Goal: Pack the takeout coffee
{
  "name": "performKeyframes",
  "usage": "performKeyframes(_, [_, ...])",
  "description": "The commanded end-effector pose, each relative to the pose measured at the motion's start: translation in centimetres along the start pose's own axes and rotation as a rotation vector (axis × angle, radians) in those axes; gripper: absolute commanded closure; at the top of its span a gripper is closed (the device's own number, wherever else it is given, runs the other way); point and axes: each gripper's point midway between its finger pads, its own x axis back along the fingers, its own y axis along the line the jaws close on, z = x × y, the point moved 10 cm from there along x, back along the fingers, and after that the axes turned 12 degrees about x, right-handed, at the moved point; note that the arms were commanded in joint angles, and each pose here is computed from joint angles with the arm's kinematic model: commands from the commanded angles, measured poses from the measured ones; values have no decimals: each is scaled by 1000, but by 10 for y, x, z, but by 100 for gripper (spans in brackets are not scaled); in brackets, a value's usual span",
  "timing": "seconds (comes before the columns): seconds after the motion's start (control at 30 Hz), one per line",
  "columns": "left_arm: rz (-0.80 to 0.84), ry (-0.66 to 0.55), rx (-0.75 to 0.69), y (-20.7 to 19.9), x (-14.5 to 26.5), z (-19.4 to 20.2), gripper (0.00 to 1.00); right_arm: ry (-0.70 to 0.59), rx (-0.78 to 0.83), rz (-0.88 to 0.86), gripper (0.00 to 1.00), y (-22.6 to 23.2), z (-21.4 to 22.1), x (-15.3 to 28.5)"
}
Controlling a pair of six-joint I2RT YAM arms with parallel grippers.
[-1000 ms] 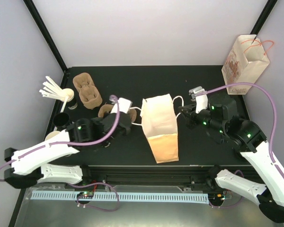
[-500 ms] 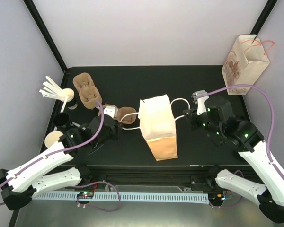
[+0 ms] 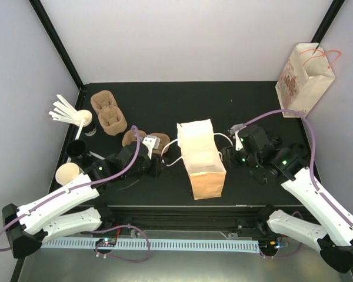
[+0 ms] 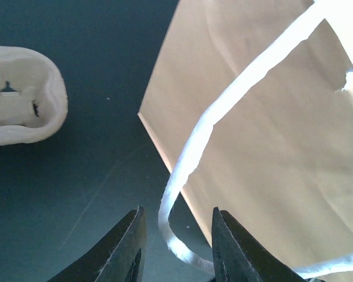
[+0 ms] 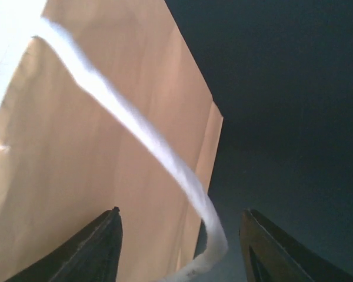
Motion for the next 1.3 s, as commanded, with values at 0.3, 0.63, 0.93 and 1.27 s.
performKeyframes(0.3, [36, 118, 3, -1, -38, 12, 66, 99, -52, -16, 31, 2, 19, -40])
performKeyframes(0.63, [23, 128, 13, 4, -48, 18, 67, 101, -63, 22, 31, -2, 28, -46])
performKeyframes(0.93, [73, 15, -2, -10, -12, -3, 65, -42, -37, 152, 30, -12, -1, 10])
performKeyframes(1.27, [196, -32, -12, -27, 11, -16, 59, -139, 27, 91, 19, -8, -31, 58])
